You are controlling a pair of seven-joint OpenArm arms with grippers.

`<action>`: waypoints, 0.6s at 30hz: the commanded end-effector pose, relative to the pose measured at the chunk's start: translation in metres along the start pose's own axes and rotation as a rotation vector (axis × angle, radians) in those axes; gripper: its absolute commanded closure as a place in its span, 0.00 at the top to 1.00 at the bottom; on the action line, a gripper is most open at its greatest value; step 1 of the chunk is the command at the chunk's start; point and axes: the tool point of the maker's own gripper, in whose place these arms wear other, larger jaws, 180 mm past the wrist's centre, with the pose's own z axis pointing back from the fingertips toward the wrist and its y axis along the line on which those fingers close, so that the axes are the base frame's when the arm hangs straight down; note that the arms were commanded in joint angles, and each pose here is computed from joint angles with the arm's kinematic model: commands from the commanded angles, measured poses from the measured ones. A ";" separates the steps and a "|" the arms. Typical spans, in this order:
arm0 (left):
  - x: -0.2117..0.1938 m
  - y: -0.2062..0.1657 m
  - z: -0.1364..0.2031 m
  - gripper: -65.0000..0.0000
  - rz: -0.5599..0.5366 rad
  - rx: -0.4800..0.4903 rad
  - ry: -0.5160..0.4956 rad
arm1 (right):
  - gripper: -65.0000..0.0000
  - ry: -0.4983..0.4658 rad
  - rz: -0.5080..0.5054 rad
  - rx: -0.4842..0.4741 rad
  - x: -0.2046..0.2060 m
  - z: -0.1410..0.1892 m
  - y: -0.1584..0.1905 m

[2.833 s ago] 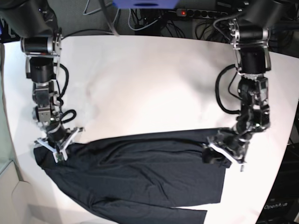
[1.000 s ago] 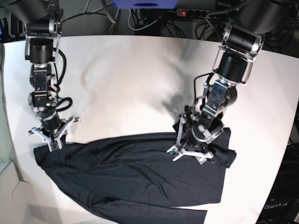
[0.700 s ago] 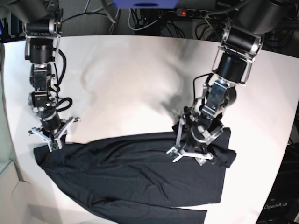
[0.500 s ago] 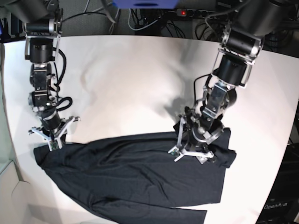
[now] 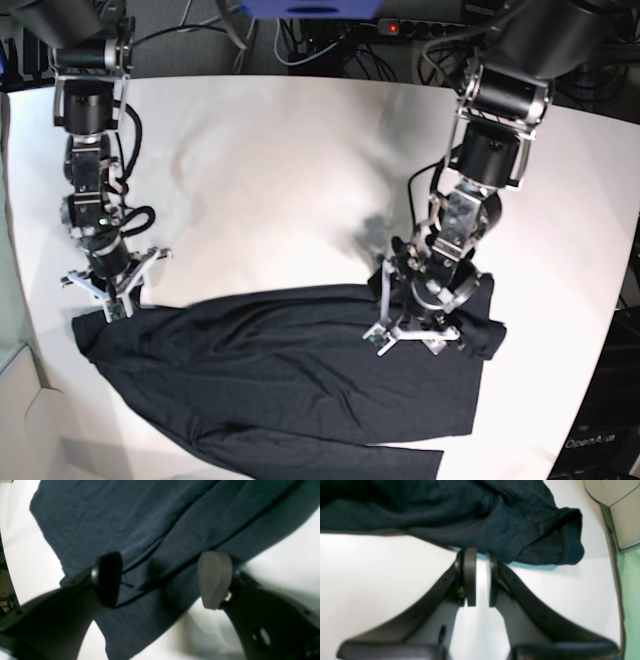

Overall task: Fold the T-shirt properly
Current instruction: 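Lower the left gripper and pinch the shirt's side edge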

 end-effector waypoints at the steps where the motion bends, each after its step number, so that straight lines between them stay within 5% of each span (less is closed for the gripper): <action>1: 0.022 0.019 0.004 0.71 0.005 0.044 -0.054 | 0.08 -0.066 0.006 -0.027 0.024 -0.002 -0.015; 5: 0.020 0.018 0.003 0.59 0.006 0.039 -0.050 | 0.08 -0.068 0.005 -0.027 0.024 -0.002 -0.015; 12: 0.021 0.019 0.003 0.16 0.007 0.041 -0.051 | 0.08 -0.069 0.006 -0.026 0.025 -0.002 -0.014; 18: 0.020 0.020 0.003 0.07 0.013 0.044 -0.050 | 0.08 -0.066 0.007 -0.025 0.023 -0.001 -0.014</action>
